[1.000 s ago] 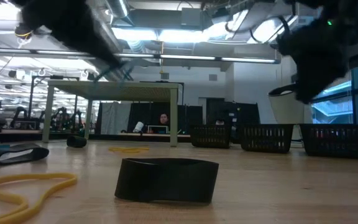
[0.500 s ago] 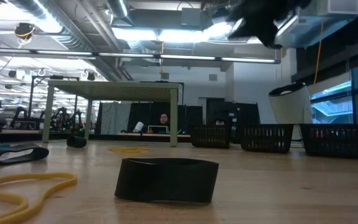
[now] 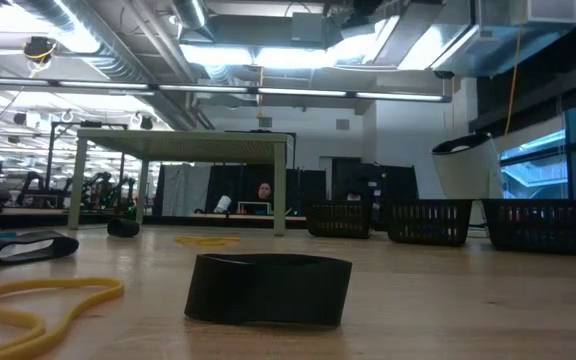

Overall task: Pick & Place Office Desk Supplies
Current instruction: Put the blue rubber band into the bottom black bin

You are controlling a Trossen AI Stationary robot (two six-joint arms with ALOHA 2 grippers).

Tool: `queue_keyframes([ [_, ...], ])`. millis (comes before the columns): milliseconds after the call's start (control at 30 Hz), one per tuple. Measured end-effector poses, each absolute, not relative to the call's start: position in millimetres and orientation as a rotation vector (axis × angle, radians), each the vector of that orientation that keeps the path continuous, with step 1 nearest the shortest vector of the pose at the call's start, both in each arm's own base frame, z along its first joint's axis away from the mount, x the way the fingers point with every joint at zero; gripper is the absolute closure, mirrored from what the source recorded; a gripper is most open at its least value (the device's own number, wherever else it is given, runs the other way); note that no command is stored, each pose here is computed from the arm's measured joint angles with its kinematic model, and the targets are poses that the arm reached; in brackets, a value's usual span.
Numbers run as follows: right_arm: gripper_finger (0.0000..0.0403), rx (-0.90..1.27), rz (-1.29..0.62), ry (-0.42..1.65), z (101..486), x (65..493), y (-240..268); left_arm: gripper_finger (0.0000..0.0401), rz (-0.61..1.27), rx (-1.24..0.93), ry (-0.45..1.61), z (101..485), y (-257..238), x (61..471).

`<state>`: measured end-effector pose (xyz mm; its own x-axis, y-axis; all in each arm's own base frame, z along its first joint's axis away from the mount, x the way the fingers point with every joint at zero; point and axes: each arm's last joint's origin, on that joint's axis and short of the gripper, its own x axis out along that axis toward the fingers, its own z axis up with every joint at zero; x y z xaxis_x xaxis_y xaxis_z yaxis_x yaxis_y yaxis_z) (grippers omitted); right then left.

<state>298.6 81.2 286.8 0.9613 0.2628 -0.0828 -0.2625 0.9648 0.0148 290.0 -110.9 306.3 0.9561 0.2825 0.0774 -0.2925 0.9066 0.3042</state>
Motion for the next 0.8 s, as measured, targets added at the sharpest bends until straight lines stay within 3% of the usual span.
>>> queue_keyframes([
  [233,0.0121,-0.015,0.305,0.012,273,316,86,0.0398,0.319,0.329,-0.013,305,-103,293],
  [400,0.0117,-0.041,0.306,-0.004,273,317,87,0.0399,0.326,0.319,0.003,303,-100,294],
  [633,0.0147,-0.031,0.306,-0.012,274,317,87,0.0399,0.33,0.318,0.005,303,-99,295],
  [800,0.0209,0.028,0.27,-0.004,274,318,86,0.0396,0.329,0.327,0.02,301,-98,295],
])
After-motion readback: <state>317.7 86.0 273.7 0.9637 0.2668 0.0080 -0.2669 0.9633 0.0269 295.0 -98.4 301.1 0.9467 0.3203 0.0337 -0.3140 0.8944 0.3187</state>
